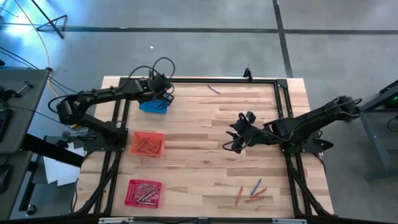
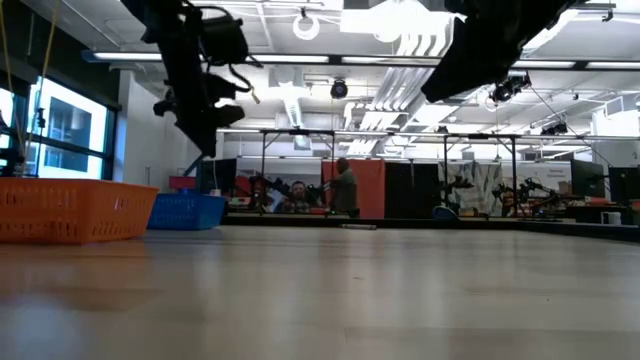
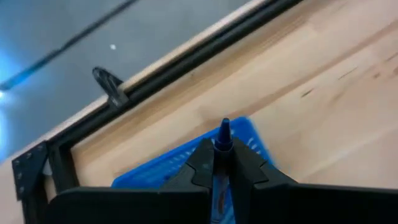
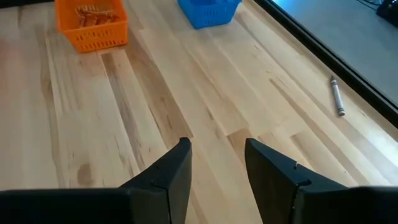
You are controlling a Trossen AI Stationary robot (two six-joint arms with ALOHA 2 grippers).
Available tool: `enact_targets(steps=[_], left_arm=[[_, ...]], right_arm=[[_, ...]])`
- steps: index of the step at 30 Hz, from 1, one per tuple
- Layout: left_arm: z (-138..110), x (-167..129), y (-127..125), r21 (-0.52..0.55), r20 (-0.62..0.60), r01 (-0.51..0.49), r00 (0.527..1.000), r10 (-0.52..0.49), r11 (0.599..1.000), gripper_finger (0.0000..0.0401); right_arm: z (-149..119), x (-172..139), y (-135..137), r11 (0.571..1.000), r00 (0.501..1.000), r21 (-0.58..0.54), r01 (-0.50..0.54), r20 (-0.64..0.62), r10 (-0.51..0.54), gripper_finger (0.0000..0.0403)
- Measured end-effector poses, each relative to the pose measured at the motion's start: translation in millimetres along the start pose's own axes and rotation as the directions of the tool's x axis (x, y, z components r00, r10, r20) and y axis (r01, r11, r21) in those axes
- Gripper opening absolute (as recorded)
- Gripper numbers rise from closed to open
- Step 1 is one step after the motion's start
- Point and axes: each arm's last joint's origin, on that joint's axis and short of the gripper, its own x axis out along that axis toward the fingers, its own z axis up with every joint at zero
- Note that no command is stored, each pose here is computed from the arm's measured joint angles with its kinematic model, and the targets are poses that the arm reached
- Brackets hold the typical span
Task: Sort crayons
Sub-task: Put the blue crayon into the blue bin, then put the orange crayon into the orange bin
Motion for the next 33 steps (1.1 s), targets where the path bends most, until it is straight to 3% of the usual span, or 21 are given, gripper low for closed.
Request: enact_targets(steps=[4, 8, 17, 27, 33], left_arm=[[-4, 7, 15, 0.006, -0.104, -0.004, 0.995, 0.005, 1.0, 0.0008], [-9, 10, 24, 0.085, -0.175, -0.02, 0.984, 0.034, 0.996, 0.0009], [-10, 11, 28, 0.128, -0.204, -0.023, 0.978, 0.049, 0.992, 0.0012], [-11, 10, 27, 0.16, -0.207, -0.009, 0.977, 0.042, 0.987, 0.0087], [-11, 10, 25, 0.086, -0.208, -0.006, 0.978, 0.024, 0.996, 0.0111]], right_arm=[[0, 0, 0, 1.0, 1.0, 0.0, 0.0, 0.0, 0.0, 0.0142], [0, 0, 0, 1.0, 1.0, -0.004, 0.0, 0.0, 0.0, 0.0142], [0, 0, -1, 1.0, 1.0, -0.006, 0.018, 0.009, -0.018, 0.0142], [0, 0, 0, 1.0, 1.0, 0.014, 0.018, 0.008, -0.018, 0.0142], [0, 0, 0, 1.0, 1.0, 0.014, 0.006, 0.001, -0.006, 0.0142]])
